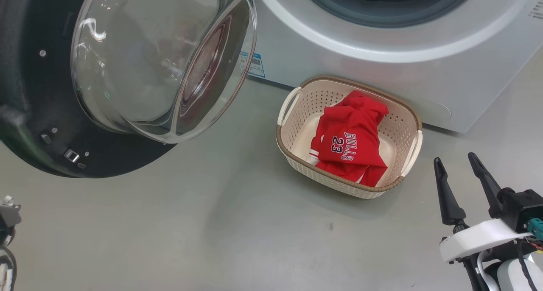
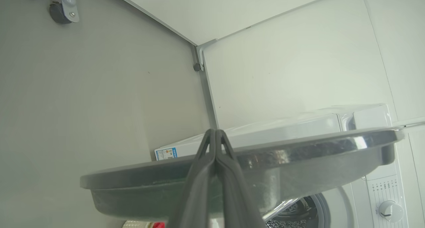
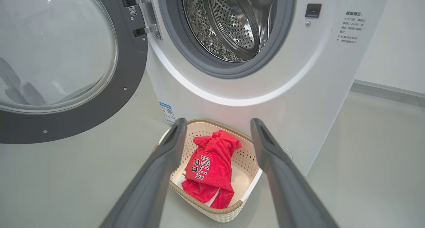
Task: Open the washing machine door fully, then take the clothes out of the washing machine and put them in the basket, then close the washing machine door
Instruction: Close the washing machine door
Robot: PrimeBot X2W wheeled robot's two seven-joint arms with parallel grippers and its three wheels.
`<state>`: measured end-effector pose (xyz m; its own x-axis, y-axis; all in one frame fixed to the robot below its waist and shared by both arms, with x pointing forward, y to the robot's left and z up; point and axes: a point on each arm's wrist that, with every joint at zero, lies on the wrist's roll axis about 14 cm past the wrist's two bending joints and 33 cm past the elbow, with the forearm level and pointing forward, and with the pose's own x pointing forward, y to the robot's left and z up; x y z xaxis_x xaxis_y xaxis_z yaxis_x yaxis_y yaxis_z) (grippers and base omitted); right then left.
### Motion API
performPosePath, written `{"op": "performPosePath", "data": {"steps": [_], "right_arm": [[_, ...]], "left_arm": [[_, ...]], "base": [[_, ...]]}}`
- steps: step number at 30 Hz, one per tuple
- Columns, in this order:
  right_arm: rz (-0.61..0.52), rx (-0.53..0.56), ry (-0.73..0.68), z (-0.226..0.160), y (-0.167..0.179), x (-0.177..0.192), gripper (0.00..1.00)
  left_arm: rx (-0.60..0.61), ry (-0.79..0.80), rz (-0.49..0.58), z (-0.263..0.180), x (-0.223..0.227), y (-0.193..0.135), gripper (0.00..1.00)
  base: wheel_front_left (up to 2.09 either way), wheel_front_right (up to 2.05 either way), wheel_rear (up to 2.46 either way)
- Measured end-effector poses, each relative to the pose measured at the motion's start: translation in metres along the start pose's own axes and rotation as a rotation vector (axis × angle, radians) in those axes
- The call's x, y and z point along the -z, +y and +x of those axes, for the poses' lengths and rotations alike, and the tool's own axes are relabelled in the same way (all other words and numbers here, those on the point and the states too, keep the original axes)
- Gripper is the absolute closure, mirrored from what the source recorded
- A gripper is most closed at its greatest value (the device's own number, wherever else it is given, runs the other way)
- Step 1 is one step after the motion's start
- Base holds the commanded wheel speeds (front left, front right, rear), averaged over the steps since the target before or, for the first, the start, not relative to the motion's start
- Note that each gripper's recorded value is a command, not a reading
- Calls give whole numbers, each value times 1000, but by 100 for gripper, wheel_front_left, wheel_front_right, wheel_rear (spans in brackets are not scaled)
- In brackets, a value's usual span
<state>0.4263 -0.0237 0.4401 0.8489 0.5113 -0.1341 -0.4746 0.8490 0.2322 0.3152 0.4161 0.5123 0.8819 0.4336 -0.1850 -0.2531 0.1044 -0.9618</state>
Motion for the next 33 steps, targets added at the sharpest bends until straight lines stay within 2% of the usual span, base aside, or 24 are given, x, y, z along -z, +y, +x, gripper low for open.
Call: {"op": "performPosePath", "data": {"steps": [7, 18, 33], "right_arm": [[-5, -9, 1, 2, 2, 0, 0], [-9, -22, -2, 3, 6, -1, 0], [-7, -18, -8, 2, 6, -4, 0]], "left_arm": [[27, 90, -28, -3, 14, -1, 100], [97, 232, -135, -11, 45, -5, 100], [135, 486, -134, -33, 100, -5, 100]], "base": [[0, 0, 0], [0, 0, 0], [0, 0, 0]]}}
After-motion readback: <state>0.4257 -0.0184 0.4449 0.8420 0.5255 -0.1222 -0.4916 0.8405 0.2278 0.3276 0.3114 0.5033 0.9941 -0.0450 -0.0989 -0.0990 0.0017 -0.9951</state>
